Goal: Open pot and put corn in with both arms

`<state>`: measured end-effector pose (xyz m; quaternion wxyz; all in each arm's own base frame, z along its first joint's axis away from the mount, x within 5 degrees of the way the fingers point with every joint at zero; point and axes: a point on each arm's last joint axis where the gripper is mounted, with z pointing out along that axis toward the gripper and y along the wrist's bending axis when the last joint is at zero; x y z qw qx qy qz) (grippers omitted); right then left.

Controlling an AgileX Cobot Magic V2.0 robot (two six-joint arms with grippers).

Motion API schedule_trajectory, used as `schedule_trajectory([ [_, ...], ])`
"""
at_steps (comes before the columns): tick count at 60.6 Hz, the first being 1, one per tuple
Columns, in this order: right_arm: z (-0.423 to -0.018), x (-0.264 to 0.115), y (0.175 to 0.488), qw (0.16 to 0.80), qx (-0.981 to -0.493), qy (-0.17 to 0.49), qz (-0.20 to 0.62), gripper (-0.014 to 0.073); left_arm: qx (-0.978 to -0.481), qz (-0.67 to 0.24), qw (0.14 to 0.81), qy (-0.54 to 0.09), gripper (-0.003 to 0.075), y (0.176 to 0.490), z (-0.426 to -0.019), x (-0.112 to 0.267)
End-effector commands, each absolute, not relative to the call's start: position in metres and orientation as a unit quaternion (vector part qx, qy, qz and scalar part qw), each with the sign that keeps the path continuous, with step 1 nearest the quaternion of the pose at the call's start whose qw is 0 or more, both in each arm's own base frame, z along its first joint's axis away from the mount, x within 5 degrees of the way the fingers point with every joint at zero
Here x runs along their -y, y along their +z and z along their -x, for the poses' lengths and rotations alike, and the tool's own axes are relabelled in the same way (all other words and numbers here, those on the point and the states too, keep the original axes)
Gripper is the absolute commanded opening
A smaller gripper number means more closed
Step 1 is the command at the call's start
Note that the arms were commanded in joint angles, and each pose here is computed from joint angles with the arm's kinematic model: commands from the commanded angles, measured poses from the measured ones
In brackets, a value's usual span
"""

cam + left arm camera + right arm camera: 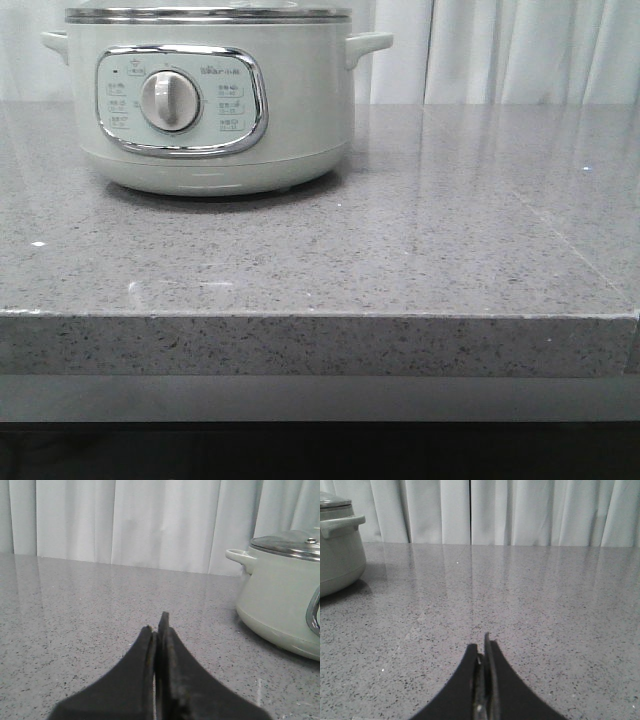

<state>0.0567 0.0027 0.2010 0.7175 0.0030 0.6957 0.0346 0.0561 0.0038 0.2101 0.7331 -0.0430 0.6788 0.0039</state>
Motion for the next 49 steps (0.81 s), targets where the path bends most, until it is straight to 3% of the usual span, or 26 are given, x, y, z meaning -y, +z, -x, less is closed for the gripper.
schedule_trajectory([
  [1, -0.0542, -0.0012, 0.2098, 0.754, -0.657, 0.022, -0.003, -0.0067, -0.643, 0.052, 0.764, 0.001, -0.0020, 0.2173, -0.0535, -0.0049],
  [49, -0.0539, -0.0014, 0.2115, 0.759, -0.649, 0.052, -0.026, -0.0067, -0.643, 0.052, 0.764, 0.001, -0.0020, 0.2173, -0.0535, -0.0049],
])
